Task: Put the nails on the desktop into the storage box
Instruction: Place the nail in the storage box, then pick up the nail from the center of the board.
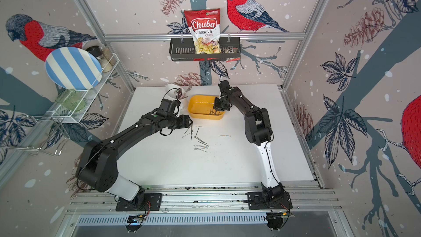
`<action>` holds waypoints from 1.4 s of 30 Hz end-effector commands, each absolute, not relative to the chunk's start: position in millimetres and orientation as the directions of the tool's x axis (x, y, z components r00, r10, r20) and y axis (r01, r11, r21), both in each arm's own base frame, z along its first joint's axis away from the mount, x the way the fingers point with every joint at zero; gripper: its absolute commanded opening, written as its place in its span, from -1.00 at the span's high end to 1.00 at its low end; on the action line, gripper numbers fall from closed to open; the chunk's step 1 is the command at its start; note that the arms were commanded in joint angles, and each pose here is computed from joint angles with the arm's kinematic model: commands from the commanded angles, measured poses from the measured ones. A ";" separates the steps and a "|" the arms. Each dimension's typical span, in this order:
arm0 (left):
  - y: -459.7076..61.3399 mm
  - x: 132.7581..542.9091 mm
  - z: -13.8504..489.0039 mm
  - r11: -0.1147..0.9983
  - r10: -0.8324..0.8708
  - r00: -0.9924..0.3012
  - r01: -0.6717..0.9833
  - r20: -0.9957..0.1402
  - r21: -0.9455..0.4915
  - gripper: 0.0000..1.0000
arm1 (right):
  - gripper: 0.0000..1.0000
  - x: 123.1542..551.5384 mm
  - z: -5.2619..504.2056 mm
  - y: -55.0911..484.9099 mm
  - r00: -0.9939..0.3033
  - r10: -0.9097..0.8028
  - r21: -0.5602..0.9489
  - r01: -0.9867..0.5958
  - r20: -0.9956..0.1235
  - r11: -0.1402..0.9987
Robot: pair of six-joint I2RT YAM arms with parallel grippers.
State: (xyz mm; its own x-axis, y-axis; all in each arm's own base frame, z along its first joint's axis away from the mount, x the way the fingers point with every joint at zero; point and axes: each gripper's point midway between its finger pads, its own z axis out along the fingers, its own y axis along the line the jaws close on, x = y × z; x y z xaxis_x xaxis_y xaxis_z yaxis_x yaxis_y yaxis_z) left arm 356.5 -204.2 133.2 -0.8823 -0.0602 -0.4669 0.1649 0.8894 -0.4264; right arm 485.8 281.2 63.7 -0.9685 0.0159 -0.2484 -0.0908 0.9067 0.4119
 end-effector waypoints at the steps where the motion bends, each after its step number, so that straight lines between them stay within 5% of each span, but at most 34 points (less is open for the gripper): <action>1: -200.2 356.0 130.3 0.898 -0.040 -0.883 0.173 -0.467 -0.403 -0.49 | 1.00 482.0 55.9 286.0 -0.978 0.028 0.429 -0.065 -0.207 0.901; 11: -200.6 363.1 127.8 0.899 -0.038 -0.885 0.173 -0.464 -0.403 -0.50 | 0.60 483.4 49.3 289.8 -0.984 0.031 0.443 -0.052 -0.177 0.895; 17: -203.8 367.4 129.0 0.895 -0.025 -0.885 0.188 -0.466 -0.405 -0.49 | 0.55 484.2 72.1 290.3 -0.977 0.030 0.451 -0.070 -0.210 0.890; 25: -210.2 372.8 140.0 0.879 -0.028 -0.873 0.210 -0.486 -0.428 -0.50 | 0.51 481.6 161.5 298.0 -0.902 -0.030 0.437 -0.238 -0.430 0.867; 33: -217.8 365.4 134.6 0.847 -0.027 -0.876 0.236 -0.482 -0.476 -0.49 | 0.42 412.1 161.7 259.9 -0.810 -0.375 0.197 -0.500 -0.451 0.843; 42: -224.4 347.7 111.7 0.820 -0.009 -0.900 0.242 -0.435 -0.519 -0.50 | 0.16 355.3 124.4 224.8 -0.741 -0.532 0.055 -0.602 -0.408 0.796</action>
State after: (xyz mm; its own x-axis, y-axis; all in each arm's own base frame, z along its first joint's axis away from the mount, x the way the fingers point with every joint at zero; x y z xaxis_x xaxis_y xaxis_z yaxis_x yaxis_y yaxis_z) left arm 345.5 -217.1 106.8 -0.9110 -0.0129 -0.4123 0.2115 0.8436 -0.4936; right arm 357.4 223.0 130.2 -0.8133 -0.4335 -0.3881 -0.5196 0.8412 0.1494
